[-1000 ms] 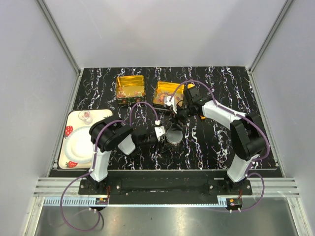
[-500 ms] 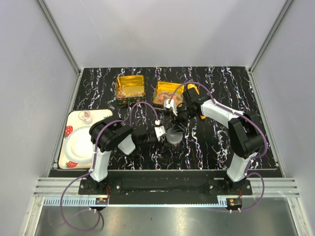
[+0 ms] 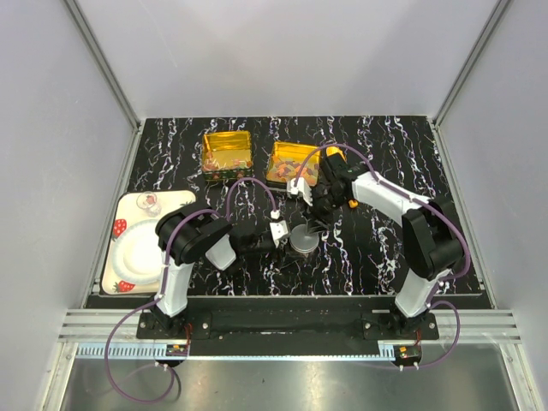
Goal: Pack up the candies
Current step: Screw the bottle lid onto the packing bottle.
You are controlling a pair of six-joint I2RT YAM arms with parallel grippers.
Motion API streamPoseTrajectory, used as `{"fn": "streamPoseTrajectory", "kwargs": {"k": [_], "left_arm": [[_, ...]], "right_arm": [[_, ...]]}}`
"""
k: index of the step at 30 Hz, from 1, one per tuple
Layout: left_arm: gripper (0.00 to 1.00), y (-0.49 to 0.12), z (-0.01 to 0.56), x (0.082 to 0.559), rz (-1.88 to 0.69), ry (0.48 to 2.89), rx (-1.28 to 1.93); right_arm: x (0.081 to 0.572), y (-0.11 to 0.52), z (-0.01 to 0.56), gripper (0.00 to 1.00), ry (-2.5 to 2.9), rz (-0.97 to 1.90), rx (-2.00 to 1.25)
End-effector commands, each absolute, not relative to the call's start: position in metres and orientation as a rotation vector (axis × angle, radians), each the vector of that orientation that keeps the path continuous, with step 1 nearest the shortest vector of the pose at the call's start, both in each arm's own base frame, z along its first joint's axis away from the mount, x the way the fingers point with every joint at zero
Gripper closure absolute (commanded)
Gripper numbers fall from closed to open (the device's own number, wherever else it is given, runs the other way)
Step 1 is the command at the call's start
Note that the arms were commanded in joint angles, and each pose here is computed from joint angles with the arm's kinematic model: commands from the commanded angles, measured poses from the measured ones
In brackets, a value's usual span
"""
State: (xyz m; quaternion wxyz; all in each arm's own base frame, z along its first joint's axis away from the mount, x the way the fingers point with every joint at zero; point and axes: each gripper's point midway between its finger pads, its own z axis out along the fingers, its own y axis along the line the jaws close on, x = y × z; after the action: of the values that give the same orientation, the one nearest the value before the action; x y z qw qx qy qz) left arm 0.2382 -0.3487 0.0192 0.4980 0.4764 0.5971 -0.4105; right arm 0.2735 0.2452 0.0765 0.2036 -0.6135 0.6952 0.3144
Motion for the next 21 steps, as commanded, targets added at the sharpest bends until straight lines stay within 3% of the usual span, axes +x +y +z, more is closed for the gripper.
{"fn": "streamPoseTrajectory", "kwargs": {"k": [1, 12, 21], "left_arm": [[0.71, -0.358, 0.086, 0.256, -0.916, 1.126, 1.082], [0.72, -0.357, 0.084, 0.261, -0.894, 1.145, 1.077], [0.71, -0.356, 0.081, 0.262, -0.88, 1.158, 1.08]], "right_arm": [[0.241, 0.211, 0.07, 0.57, 2.063, 0.831, -1.795], [0.191, 0.191, 0.074, 0.59, 2.143, 0.932, -1.816], [0.179, 0.189, 0.097, 0.59, 2.101, 0.92, -1.763]]}}
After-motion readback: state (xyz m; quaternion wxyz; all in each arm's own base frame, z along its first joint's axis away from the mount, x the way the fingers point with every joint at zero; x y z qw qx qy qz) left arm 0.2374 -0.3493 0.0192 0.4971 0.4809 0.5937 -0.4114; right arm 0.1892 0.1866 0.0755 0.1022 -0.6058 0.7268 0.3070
